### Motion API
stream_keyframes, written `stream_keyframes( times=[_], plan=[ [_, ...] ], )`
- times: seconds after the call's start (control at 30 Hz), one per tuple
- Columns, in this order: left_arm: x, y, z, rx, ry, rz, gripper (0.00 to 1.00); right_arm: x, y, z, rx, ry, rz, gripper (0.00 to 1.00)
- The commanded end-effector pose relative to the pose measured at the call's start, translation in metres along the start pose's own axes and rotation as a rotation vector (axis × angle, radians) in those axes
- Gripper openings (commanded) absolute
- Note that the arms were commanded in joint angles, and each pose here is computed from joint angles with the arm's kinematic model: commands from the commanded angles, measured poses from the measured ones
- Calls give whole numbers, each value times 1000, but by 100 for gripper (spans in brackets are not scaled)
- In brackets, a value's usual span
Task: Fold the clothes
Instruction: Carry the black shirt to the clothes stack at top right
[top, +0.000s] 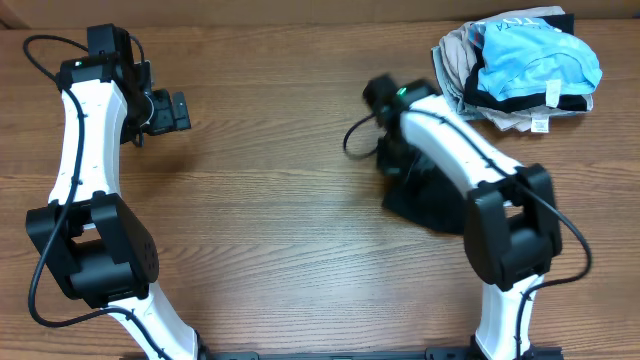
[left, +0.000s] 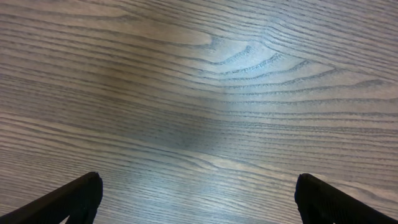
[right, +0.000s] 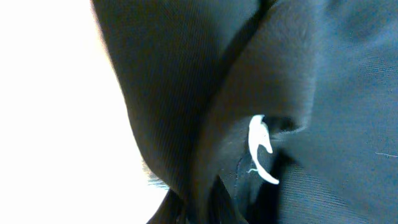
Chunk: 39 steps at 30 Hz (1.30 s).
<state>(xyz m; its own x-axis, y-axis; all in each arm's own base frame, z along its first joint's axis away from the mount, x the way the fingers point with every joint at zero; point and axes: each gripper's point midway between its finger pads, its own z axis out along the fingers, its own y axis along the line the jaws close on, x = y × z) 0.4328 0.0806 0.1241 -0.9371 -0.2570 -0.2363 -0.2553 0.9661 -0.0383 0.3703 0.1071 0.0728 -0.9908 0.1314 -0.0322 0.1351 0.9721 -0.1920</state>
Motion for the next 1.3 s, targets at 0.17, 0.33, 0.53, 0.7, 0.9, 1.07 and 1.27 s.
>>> stream_keyframes(
  times=[0.17,0.33,0.53,0.7,0.9,1.07,1.27],
  plan=[
    [0,2,3,-4,8,-13,100,-53,-69,-121,-103,-255,90,4],
    [0,2,3,-4,8,-13,100,-68,-104,-161,-114,-348,113,4],
    [0,2,3,-4,8,-13,100,-80,-141,-208,-128,-480,168,4],
    [0,2,3,-4,7,-13,100,-90,-175,-238,-108,-594,169,4],
    [0,2,3,-4,8,-13,100,-92,-212,-260,-79,-675,208,4],
    [0,2,3,-4,7,-13,100,-85,-222,-272,-74,-701,228,4],
    [-2,2,3,-4,0,-13,100,-89,-248,-292,61,-789,241,4]
  ],
)
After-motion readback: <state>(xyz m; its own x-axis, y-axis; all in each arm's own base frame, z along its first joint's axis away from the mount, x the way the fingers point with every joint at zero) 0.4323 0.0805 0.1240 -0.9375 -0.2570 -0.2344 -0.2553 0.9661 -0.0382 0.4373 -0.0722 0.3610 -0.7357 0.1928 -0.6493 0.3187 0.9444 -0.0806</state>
